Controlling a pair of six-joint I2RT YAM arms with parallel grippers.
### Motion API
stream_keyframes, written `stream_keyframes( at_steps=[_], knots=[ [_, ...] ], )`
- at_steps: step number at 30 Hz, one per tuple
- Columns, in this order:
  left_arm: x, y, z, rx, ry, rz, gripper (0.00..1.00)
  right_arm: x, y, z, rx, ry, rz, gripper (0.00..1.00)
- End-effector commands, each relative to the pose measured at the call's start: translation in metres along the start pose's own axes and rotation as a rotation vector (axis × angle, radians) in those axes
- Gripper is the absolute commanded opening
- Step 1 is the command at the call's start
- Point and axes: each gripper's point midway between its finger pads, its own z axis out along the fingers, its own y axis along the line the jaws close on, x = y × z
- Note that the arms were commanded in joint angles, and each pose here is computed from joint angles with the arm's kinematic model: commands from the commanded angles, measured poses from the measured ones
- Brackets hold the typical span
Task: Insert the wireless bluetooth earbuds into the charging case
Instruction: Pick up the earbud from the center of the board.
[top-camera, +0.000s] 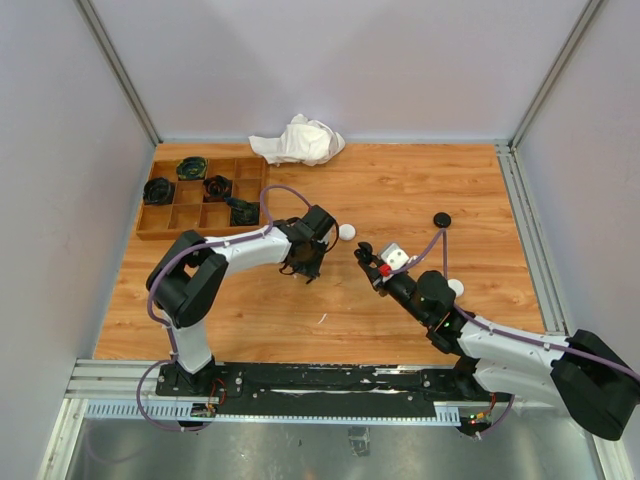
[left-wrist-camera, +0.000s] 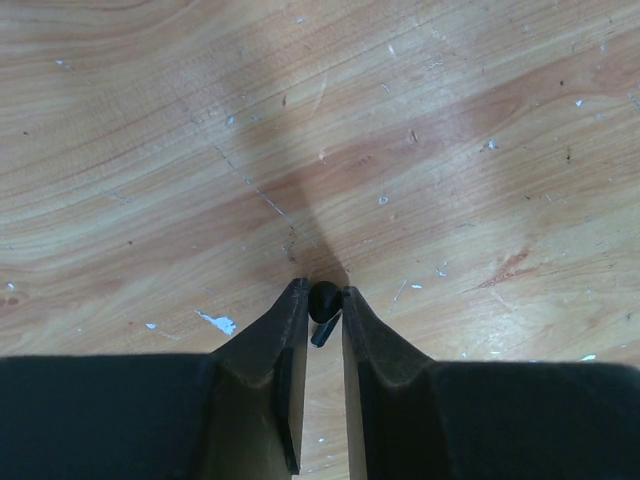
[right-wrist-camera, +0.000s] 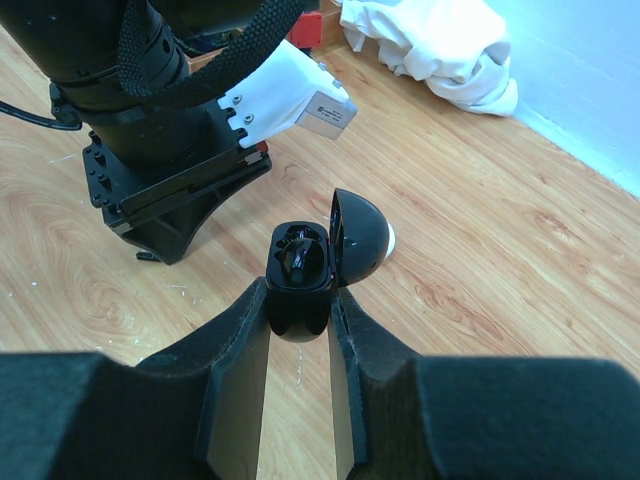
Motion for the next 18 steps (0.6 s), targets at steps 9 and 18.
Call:
stream_keyframes(
  at_steps=[9, 18],
  knots=[
    [-0.038, -0.002, -0.061, 0.060, -0.286, -0.048, 0.13, -0.033, 0.011, 0.005, -0.084, -0.104, 0.004, 0.26],
    [-0.075, -0.021, -0.153, 0.283, -0.657, -0.069, 0.11, -0.055, 0.020, -0.002, -0.141, -0.179, 0.038, 0.25]
  ],
)
